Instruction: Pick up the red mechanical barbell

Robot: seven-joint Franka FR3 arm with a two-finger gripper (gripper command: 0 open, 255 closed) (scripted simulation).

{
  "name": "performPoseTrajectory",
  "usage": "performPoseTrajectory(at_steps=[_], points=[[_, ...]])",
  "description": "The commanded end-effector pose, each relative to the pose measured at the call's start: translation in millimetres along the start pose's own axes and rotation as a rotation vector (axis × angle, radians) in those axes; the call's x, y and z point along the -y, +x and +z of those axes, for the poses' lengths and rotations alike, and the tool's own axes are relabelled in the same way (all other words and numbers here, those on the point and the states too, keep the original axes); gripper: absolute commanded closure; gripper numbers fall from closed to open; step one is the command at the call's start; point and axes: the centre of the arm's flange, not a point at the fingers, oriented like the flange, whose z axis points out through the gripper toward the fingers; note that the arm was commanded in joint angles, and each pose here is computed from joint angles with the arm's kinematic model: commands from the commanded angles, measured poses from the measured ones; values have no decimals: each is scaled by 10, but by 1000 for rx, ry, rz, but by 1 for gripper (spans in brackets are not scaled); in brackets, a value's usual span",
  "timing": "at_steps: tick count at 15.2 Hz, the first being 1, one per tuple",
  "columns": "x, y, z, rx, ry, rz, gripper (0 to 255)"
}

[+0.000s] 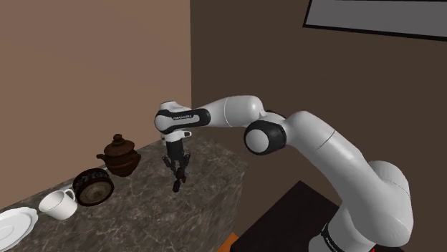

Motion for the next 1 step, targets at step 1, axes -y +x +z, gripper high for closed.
performPoseTrajectory(at_steps=[1], points=[[3, -15, -27, 0, 0, 0, 255]])
